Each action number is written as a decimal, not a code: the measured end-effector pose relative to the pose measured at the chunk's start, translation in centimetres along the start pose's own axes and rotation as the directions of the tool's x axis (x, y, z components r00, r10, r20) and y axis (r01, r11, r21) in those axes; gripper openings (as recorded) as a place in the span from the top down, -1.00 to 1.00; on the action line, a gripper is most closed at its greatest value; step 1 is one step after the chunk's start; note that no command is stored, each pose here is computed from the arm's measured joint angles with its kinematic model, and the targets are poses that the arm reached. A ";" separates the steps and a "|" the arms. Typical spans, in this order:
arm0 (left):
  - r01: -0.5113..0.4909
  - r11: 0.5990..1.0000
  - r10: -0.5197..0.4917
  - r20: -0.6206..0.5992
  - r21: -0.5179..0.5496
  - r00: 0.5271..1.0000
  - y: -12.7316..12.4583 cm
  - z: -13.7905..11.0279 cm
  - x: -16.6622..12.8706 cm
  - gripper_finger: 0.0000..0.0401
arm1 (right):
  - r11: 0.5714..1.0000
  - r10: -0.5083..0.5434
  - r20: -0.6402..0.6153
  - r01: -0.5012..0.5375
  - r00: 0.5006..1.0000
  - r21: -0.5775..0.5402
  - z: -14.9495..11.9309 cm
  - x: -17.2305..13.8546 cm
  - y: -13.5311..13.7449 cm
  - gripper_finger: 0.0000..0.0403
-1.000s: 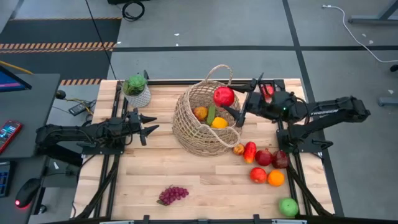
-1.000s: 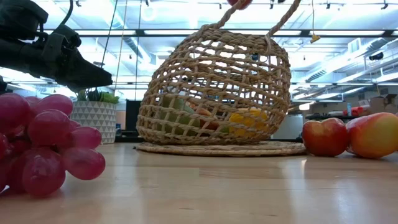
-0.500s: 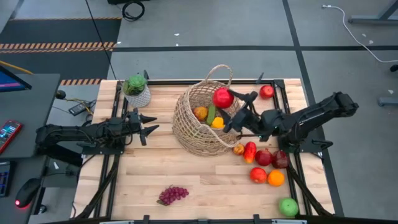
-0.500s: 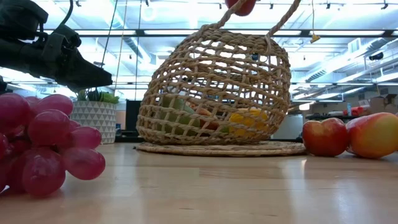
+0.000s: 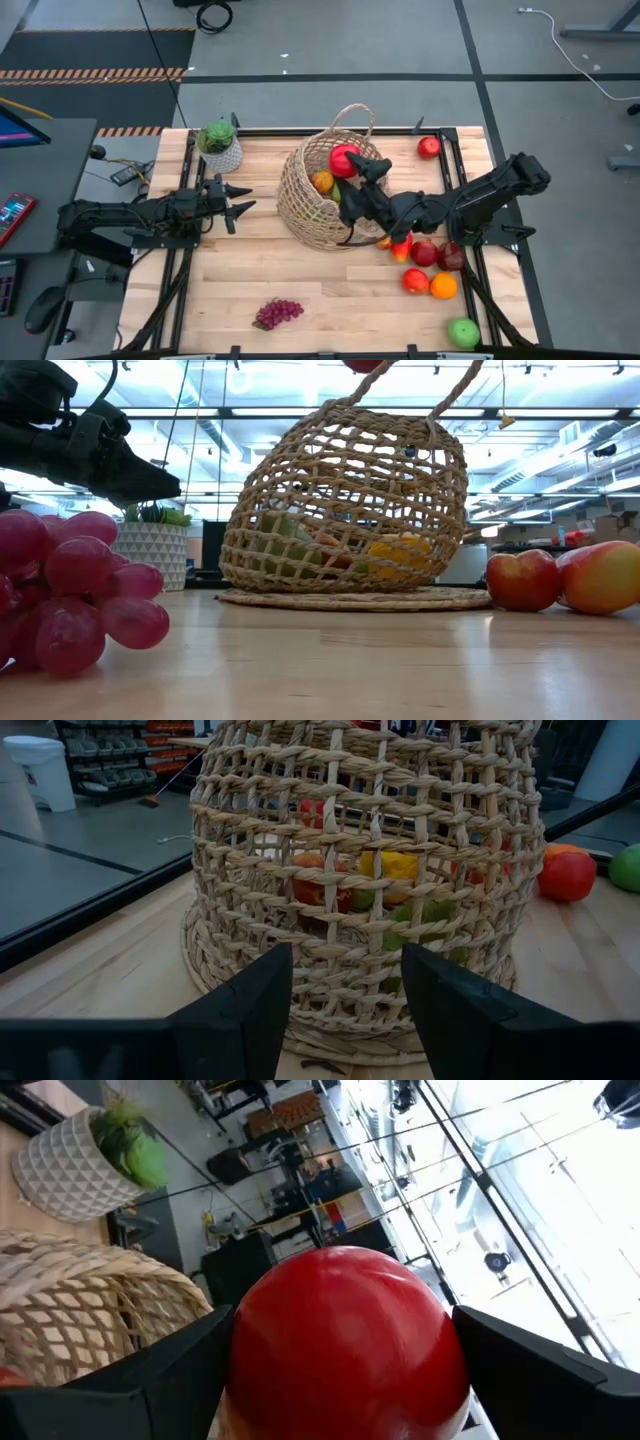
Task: Build produce basket
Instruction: Put the red apple into the brown basket, then put the red mango into the brown basket
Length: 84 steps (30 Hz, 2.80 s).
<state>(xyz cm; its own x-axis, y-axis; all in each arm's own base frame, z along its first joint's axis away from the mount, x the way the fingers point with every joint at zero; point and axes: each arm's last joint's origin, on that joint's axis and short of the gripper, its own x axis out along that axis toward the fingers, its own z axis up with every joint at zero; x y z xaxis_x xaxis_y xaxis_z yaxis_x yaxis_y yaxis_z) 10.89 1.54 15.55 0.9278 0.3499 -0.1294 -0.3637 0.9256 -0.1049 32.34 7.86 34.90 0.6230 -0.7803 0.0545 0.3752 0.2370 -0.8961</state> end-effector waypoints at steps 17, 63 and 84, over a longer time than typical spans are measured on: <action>0.000 1.000 0.000 0.000 0.000 1.000 0.0 0.0 0.0 0.03 | 0.978 -0.042 -0.167 0.075 0.985 0.197 -1.4 1.9 -0.2 -0.83; 0.000 1.000 0.000 0.000 0.000 1.000 0.0 0.0 0.0 0.02 | 0.211 0.828 0.074 -0.432 0.555 0.877 -14.3 11.0 3.6 -0.83; 0.000 1.000 0.000 0.000 0.000 1.000 0.0 0.0 0.0 0.02 | 0.288 0.865 -0.068 -0.382 0.497 0.878 -12.2 10.3 -1.9 -0.93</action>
<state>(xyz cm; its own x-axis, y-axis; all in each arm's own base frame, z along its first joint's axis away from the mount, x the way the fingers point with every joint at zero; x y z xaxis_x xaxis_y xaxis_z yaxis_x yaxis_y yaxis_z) 10.89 1.54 15.54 0.9277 0.3500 -0.1298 -0.3638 0.9256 -0.1044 29.63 -7.66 31.76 0.5876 -0.2221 -0.7781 0.4732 0.8743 0.1077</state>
